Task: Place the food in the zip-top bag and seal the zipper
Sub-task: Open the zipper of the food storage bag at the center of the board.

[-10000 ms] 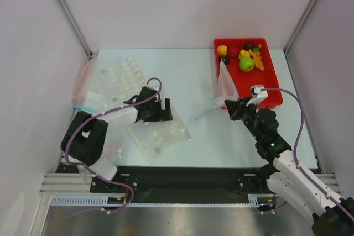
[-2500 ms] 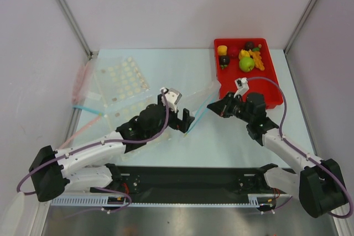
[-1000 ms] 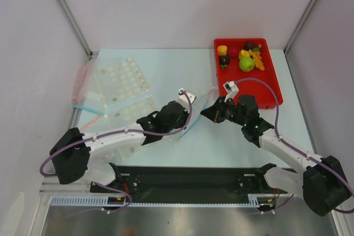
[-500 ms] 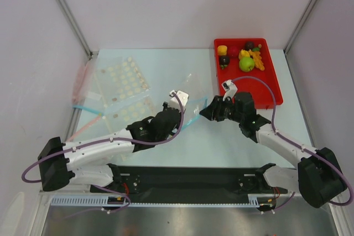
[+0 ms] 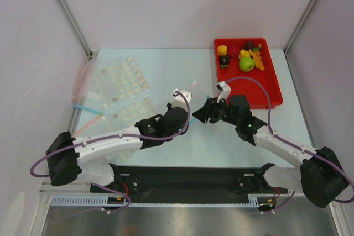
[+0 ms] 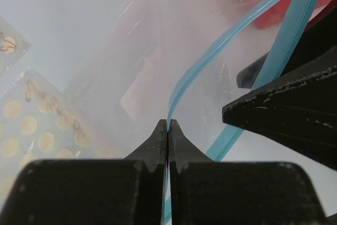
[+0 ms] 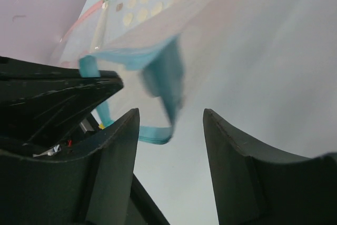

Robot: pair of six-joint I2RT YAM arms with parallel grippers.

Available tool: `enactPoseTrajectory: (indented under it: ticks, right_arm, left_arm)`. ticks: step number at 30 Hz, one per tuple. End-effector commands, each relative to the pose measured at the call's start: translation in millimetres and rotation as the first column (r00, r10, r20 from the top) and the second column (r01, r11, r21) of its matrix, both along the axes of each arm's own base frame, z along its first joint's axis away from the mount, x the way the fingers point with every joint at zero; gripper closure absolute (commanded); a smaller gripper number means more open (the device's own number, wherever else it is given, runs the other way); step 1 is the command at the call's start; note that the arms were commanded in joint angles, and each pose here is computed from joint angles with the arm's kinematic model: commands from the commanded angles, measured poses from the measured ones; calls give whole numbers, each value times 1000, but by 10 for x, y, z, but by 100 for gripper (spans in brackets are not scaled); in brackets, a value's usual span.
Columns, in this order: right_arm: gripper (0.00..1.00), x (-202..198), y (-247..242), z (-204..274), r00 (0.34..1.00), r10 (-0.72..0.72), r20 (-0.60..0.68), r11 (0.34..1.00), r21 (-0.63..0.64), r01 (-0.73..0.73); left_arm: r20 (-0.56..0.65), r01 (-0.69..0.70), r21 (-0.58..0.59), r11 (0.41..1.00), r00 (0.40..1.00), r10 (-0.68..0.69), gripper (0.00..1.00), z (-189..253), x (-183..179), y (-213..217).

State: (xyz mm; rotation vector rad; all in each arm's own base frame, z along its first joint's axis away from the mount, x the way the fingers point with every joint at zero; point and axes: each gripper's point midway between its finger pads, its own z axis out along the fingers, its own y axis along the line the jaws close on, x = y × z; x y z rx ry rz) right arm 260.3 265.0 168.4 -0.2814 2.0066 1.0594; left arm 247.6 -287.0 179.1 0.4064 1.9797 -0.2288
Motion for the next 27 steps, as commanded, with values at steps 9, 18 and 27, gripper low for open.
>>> enactPoseTrajectory:
  ticks: [9,18,27]
  right_arm:
    - [44,155,167,-80,995,-99,35,994,-34,100]
    - [58,487,-355,-419,933,-359,-28,917,-197,347]
    - [64,628,-677,-631,881,-465,-87,864,-260,430]
  left_arm:
    - [16,-172,-142,975,984,176,100,211,93,85]
    - [110,-316,-37,948,942,318,100,472,149,539]
    - [160,-379,79,922,918,363,100,603,129,811]
